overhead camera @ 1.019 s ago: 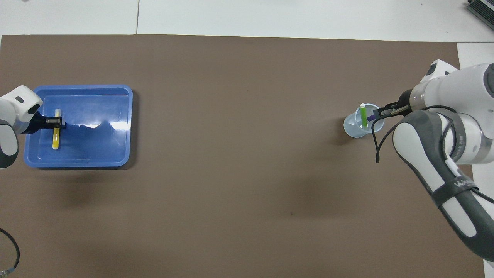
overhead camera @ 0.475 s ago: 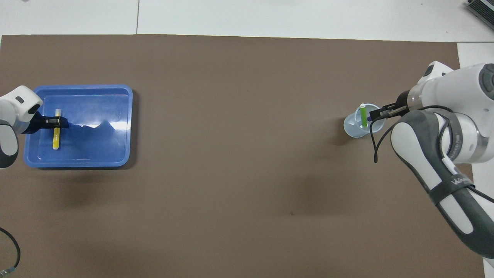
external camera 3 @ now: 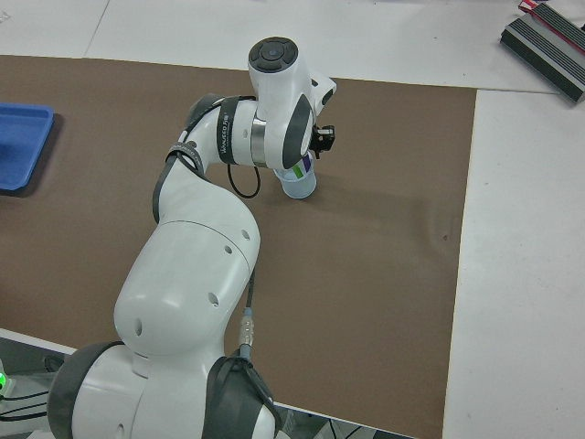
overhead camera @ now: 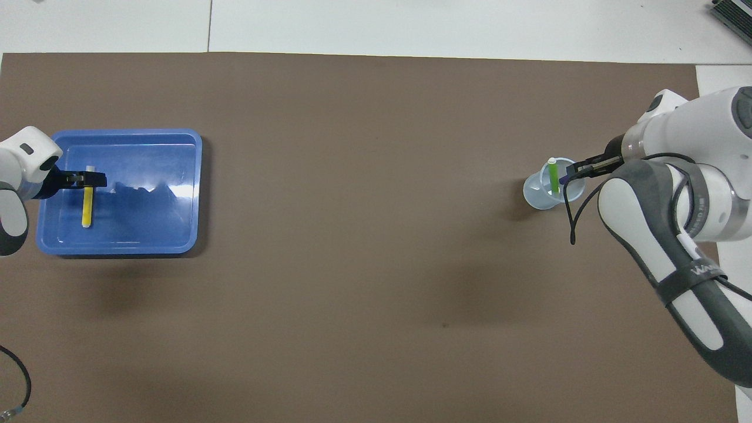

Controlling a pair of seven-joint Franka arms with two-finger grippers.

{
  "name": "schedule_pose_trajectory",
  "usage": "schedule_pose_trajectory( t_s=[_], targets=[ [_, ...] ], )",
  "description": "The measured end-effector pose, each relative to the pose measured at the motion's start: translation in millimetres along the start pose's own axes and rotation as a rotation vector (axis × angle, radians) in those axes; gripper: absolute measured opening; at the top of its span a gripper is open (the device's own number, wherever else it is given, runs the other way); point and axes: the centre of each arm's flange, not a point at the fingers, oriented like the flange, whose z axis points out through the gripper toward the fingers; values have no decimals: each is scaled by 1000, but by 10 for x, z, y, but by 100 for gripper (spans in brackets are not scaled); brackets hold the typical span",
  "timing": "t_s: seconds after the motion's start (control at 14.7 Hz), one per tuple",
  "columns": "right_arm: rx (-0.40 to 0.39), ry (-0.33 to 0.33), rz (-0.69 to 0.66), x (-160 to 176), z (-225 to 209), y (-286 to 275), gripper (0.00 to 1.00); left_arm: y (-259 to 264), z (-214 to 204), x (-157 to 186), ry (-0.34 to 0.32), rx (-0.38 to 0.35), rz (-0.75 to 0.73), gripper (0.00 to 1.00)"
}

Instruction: Right arm passes pens to left for tray arrangement

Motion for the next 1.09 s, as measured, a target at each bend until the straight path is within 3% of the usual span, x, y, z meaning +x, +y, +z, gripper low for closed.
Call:
schedule_pose_trajectory(
  t_s=[0.2,0.61,1.09],
  targets=[
    [1,-1,15,15,19,-2,48,29,-42,37,15,1,17,100],
    [3,-4,10,35,51,-62,43,56,-118,69,28,4,23,100],
    [-20,7,-3,54,34,-48,37,221,-544,134,42,20,39,100]
  ],
)
